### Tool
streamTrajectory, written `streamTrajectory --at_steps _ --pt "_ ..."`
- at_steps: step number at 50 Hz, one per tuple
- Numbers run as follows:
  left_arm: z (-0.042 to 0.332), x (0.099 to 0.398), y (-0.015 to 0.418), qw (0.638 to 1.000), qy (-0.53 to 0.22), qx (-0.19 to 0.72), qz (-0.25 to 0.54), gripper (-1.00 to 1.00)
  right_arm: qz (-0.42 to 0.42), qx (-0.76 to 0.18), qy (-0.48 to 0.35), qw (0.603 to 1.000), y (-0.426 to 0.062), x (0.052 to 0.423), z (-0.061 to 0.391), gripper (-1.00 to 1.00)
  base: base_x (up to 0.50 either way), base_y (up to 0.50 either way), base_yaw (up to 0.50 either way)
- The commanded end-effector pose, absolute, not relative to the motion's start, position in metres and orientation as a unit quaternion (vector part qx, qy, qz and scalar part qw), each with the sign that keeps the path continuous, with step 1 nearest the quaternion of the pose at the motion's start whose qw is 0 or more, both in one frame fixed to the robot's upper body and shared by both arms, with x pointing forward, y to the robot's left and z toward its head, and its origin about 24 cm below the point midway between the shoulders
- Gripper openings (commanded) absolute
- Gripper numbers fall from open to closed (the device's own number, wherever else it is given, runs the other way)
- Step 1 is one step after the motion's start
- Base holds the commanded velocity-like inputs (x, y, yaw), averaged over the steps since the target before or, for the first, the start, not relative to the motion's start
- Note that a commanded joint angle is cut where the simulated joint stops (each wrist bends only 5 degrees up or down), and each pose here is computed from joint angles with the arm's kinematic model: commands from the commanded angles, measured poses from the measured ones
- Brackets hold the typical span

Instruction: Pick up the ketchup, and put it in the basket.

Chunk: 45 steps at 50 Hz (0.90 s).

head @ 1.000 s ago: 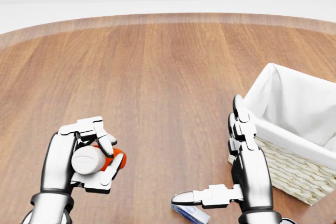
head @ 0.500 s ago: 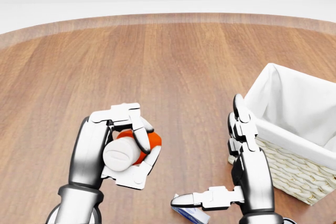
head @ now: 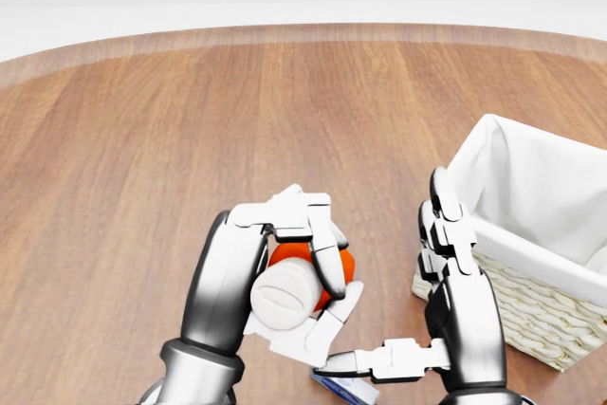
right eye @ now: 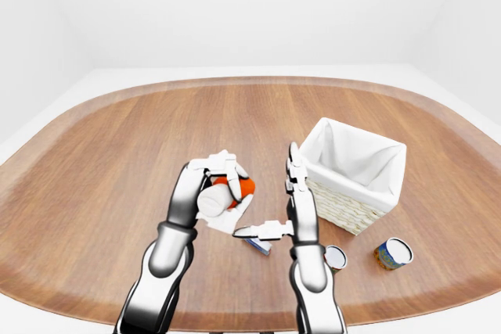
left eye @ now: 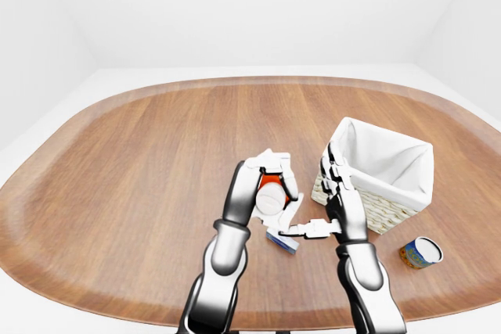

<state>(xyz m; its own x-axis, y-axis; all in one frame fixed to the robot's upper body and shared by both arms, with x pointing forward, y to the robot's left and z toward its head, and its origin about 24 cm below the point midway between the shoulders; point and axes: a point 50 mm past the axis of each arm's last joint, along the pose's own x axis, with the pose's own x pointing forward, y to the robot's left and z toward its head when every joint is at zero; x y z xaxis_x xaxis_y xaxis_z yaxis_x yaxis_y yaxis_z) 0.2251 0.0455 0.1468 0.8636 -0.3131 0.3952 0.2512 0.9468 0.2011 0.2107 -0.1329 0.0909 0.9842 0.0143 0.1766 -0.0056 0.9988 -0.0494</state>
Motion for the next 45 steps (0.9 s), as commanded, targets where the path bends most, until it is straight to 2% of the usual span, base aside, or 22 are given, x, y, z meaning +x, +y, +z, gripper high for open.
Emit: streamTrajectory --at_steps 1,45 --pt "0.151 0.218 0.030 0.960 -0.221 0.031 -0.169 -0.91 0.004 -0.023 -0.091 0.996 -0.134 0.209 0.092 1.00 0.00 0.00 0.00" --pt "0.147 0.198 -0.009 0.954 -0.204 -0.017 -0.221 -0.91 0.007 -0.020 -0.097 0.995 -0.133 0.208 0.094 1.00 0.00 0.00 0.00"
